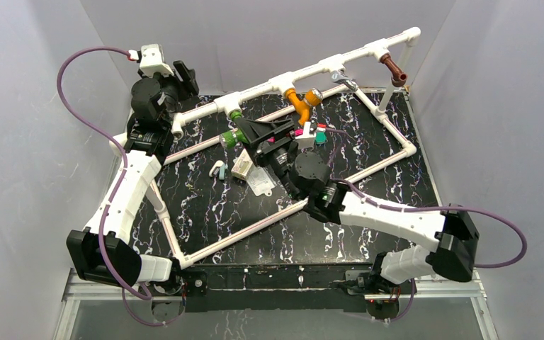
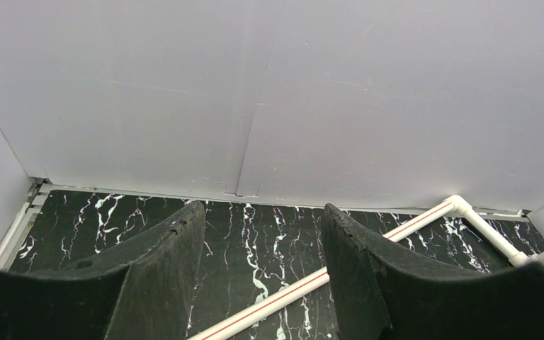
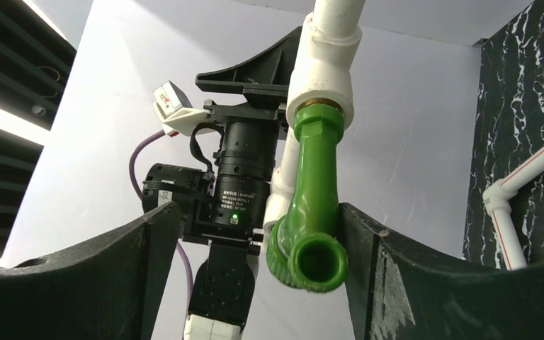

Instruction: Install the water faucets

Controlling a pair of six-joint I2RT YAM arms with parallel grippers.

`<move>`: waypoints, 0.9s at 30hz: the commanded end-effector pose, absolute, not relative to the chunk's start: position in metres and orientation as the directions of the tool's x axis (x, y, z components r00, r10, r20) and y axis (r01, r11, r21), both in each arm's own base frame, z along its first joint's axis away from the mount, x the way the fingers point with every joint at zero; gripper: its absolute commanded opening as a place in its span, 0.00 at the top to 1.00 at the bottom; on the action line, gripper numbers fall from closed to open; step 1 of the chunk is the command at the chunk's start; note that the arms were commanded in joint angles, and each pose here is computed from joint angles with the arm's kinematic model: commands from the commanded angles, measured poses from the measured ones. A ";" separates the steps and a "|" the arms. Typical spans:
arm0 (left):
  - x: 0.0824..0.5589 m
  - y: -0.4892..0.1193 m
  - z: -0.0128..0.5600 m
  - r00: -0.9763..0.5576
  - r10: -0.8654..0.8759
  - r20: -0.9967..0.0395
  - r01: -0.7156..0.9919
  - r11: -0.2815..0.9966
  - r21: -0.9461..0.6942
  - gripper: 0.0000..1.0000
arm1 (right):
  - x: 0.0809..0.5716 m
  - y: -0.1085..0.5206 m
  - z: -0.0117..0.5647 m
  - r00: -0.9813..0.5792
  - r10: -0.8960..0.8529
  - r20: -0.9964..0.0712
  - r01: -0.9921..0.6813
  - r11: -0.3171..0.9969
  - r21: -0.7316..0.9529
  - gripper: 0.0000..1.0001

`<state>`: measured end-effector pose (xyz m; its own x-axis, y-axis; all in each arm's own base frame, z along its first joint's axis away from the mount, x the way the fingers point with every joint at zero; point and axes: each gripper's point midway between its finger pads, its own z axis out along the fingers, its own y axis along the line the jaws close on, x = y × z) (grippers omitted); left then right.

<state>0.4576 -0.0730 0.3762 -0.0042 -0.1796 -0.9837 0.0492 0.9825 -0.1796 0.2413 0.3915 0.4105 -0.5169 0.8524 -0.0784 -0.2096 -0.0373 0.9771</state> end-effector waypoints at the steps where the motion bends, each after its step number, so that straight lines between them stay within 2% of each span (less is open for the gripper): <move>1: 0.430 -0.074 0.166 -0.573 -0.052 -0.818 -0.012 0.998 -0.055 0.41 | 0.226 0.371 0.419 -0.546 0.835 -0.069 -0.199 -0.049 0.979 0.12; 4: 0.429 -0.073 0.165 -0.575 -0.051 -0.816 -0.014 0.999 -0.053 0.41 | 0.218 0.362 0.407 -0.566 0.818 -0.106 -0.182 0.002 0.983 0.11; 10: 0.429 -0.074 0.164 -0.577 -0.052 -0.815 -0.011 0.998 -0.056 0.41 | 0.202 0.336 0.389 -0.579 0.771 -0.266 -0.189 0.190 0.963 0.11; 17: 0.429 -0.074 0.164 -0.576 -0.050 -0.816 -0.015 0.999 -0.051 0.41 | 0.194 0.309 0.396 -0.489 0.654 -0.577 -0.379 0.436 0.816 0.11; 22: 0.429 -0.073 0.164 -0.577 -0.048 -0.815 -0.016 0.999 -0.048 0.41 | 0.195 0.290 0.430 -0.297 0.487 -0.822 -0.554 0.613 0.563 0.12; 24: 0.429 -0.075 0.163 -0.580 -0.050 -0.813 -0.013 0.999 -0.053 0.41 | 0.200 0.280 0.443 -0.164 0.362 -0.918 -0.602 0.700 0.384 0.12; 27: 0.429 -0.076 0.161 -0.584 -0.052 -0.810 -0.011 0.998 -0.056 0.41 | 0.201 0.278 0.459 0.014 0.161 -0.987 -0.664 0.740 0.111 0.12</move>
<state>0.4576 -0.0729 0.3762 -0.0041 -0.1796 -0.9837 0.0489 0.9825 -0.1796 0.1982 0.2958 0.4194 -0.3015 0.4412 -0.8452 -0.5508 0.6430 0.5322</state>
